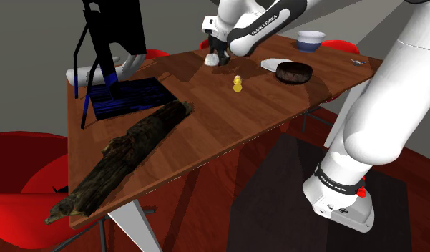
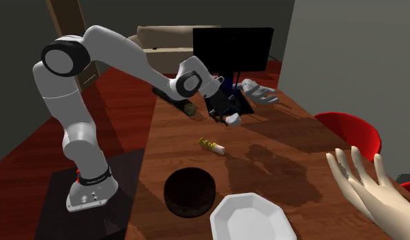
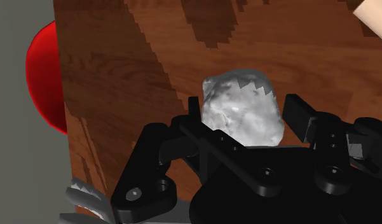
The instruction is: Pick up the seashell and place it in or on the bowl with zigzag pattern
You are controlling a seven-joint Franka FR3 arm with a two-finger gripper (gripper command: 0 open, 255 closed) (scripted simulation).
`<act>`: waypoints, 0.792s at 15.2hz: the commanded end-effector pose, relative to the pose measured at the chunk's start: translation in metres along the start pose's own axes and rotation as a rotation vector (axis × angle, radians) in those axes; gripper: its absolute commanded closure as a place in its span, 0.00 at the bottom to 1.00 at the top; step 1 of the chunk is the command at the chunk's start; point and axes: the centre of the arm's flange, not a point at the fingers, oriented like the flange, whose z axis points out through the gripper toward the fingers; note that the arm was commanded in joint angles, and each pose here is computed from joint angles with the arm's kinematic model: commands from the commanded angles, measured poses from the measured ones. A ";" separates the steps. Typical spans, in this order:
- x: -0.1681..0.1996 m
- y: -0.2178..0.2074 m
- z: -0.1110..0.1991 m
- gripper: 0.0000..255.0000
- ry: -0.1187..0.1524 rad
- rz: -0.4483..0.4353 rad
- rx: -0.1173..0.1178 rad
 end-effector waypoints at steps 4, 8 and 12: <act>-0.004 0.014 -0.021 1.00 0.000 0.000 0.000; -0.008 0.026 -0.038 1.00 0.000 0.000 0.000; -0.011 0.037 -0.053 1.00 0.000 0.000 0.000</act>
